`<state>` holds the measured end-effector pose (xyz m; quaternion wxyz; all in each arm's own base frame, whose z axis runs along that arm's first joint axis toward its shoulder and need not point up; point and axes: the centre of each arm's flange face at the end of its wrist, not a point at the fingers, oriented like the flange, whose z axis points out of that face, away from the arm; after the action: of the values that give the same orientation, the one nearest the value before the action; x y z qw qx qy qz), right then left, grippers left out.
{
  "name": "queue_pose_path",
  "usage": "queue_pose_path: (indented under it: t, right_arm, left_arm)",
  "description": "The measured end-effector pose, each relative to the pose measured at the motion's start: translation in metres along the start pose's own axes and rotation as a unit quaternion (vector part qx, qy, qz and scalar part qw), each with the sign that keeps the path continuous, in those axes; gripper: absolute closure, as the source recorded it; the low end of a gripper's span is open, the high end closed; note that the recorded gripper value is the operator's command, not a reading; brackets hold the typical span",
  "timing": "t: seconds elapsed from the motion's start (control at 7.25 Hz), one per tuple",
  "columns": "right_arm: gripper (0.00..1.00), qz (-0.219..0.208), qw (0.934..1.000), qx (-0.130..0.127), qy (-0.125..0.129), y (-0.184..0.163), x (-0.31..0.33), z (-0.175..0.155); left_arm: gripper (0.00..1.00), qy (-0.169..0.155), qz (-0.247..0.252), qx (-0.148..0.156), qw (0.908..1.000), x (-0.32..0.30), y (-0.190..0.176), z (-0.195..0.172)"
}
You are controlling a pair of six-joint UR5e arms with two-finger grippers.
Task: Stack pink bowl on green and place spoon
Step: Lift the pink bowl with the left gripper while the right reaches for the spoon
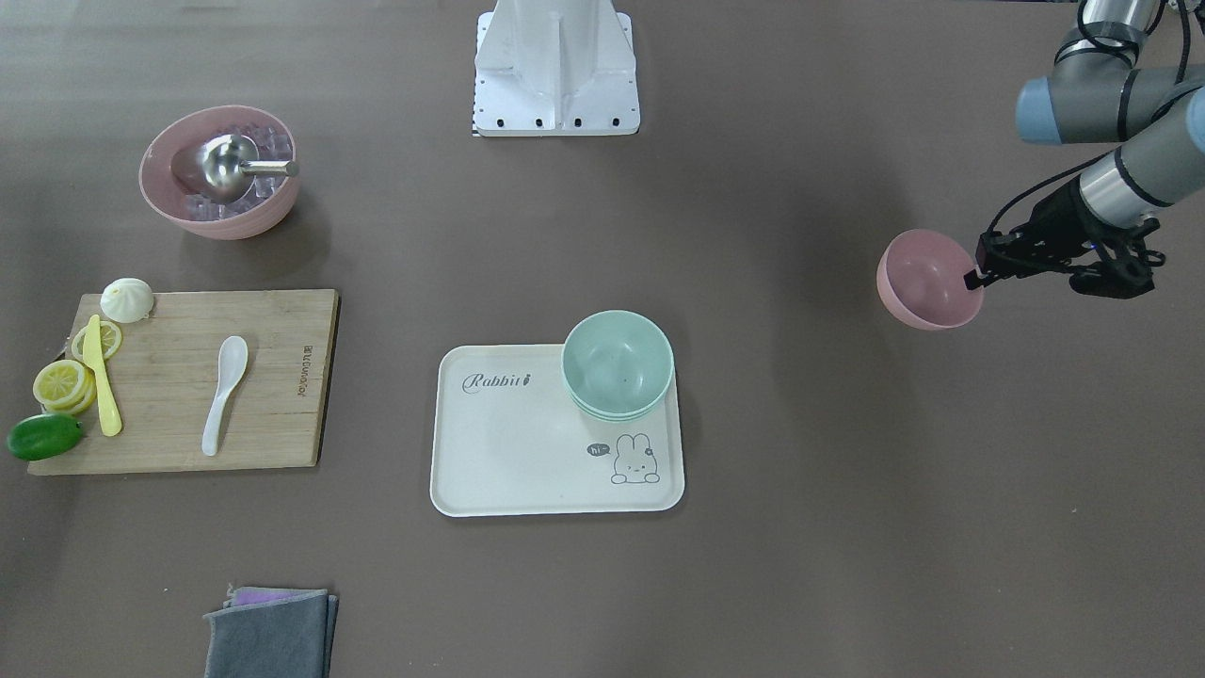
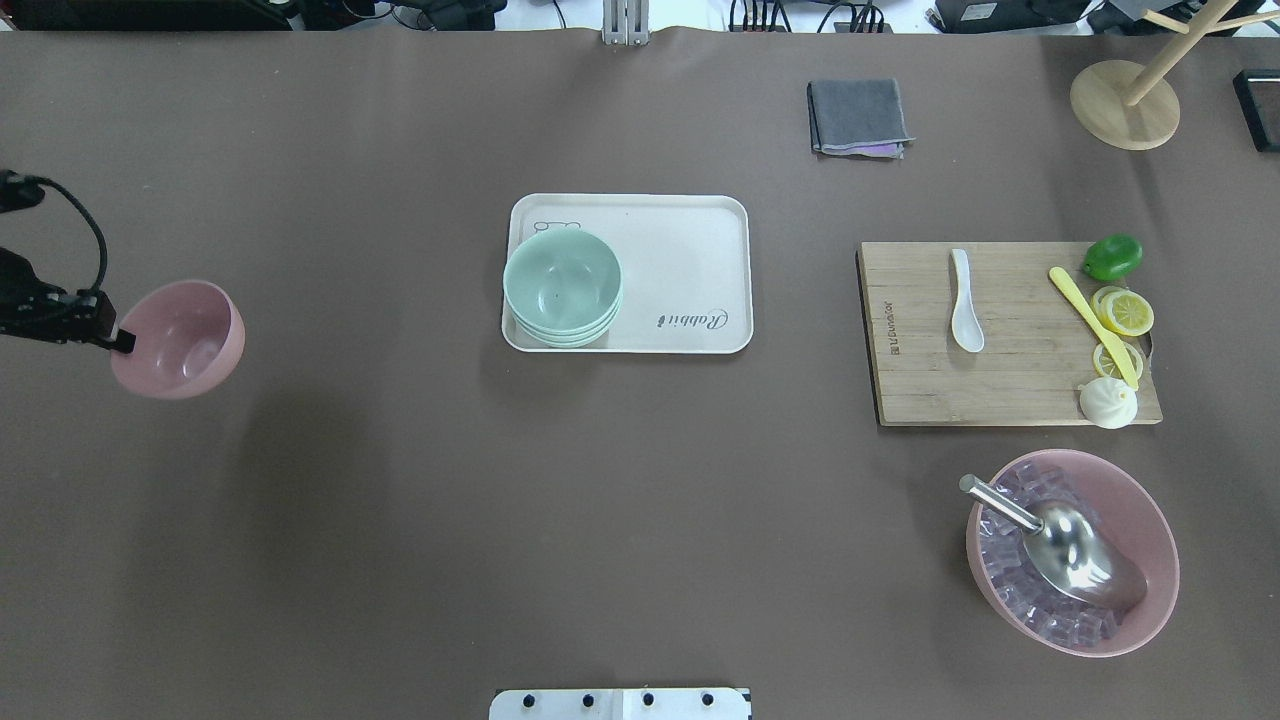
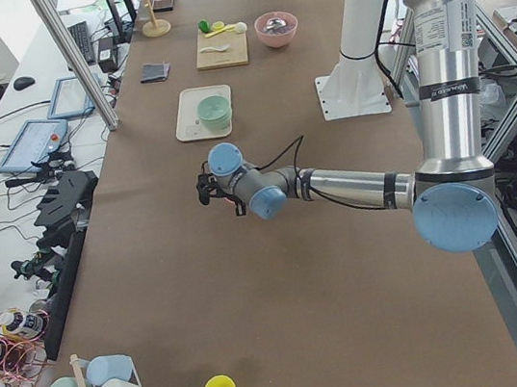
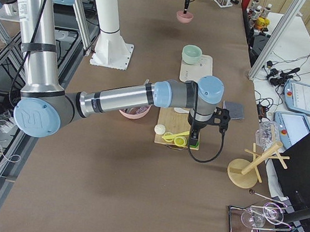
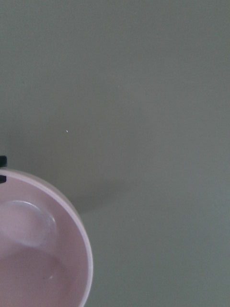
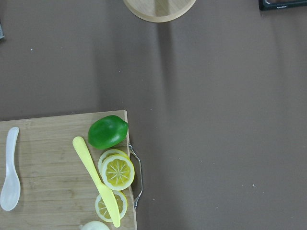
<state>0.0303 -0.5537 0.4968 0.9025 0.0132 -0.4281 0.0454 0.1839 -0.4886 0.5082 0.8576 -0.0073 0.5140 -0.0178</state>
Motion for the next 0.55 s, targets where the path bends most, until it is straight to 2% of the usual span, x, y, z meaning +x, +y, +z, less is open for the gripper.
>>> queue_pose_path:
  t: [0.14, 0.28, 0.41, 0.55]
  right_arm:
    - [0.00, -0.004, 1.0000, -0.005, -0.003, -0.013, -0.043, 0.009]
    - [0.00, -0.008, 0.9998, -0.018, 0.003, -0.019, -0.094, 0.033]
    - [0.00, -0.009, 0.9995, -0.025, 0.016, -0.016, -0.138, 0.066]
    - [0.00, -0.006, 0.9993, -0.022, 0.030, -0.008, -0.175, 0.104]
  left_arm:
    - [1.00, 0.008, -0.022, 0.001, 0.9997, 0.031, -0.026, -0.031]
    - [1.00, 0.008, -0.040, 0.000, 0.9992, 0.074, -0.048, -0.059]
    - [1.00, 0.005, -0.050, 0.001, 0.9987, 0.116, -0.065, -0.079]
    - [1.00, 0.005, -0.059, 0.002, 0.9982, 0.153, -0.077, -0.094]
